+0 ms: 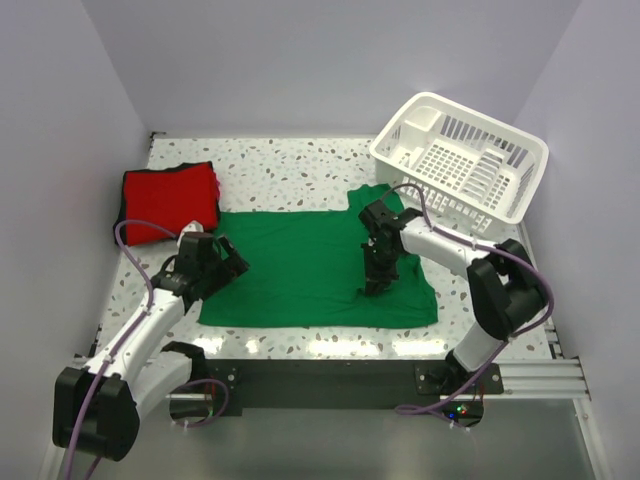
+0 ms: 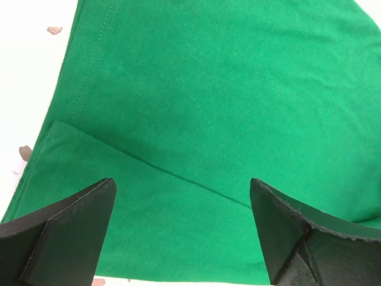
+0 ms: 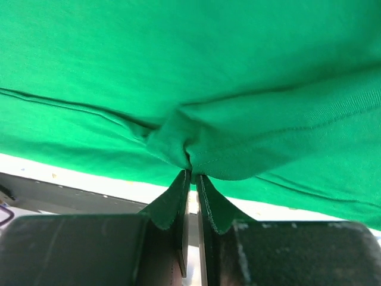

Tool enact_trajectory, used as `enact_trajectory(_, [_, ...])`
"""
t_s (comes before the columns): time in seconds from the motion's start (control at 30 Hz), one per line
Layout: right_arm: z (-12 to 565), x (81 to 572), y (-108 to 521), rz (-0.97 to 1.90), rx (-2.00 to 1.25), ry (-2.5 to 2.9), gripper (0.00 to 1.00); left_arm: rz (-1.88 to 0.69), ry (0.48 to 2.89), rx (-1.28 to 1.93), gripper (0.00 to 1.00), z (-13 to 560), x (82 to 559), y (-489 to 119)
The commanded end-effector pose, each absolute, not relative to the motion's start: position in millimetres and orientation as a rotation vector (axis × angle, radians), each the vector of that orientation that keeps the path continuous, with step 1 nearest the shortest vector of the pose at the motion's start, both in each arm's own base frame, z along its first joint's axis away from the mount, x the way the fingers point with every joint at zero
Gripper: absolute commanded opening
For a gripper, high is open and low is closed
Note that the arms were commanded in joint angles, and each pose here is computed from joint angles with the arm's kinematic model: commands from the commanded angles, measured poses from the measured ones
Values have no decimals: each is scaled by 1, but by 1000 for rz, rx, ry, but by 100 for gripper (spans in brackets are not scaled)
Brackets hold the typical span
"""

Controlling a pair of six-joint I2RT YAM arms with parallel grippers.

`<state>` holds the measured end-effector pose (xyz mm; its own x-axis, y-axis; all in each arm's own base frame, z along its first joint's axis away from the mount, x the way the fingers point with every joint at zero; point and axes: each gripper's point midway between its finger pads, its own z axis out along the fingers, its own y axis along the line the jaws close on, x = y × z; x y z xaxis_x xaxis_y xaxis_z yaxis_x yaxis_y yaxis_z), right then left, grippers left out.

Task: Fold and stack the t-shirts
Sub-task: Fold the tshirt

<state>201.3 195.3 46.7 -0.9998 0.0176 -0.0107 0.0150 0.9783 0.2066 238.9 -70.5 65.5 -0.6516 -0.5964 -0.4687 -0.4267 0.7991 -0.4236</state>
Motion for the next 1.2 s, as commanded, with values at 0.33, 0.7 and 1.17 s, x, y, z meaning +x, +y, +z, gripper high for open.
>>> enact_trajectory(0.33, [43, 244, 219, 256, -120, 3108, 2, -376, 2352, -726, 99, 67, 255, -73])
enact_trajectory(0.7, [43, 276, 240, 253, -218, 3113, 8, -368, 2387, -679, 99, 64, 270, -78])
enact_trajectory(1.17, [97, 303, 243, 273, -252, 2999, 58, -352, 2377, -635, 99, 68, 285, -79])
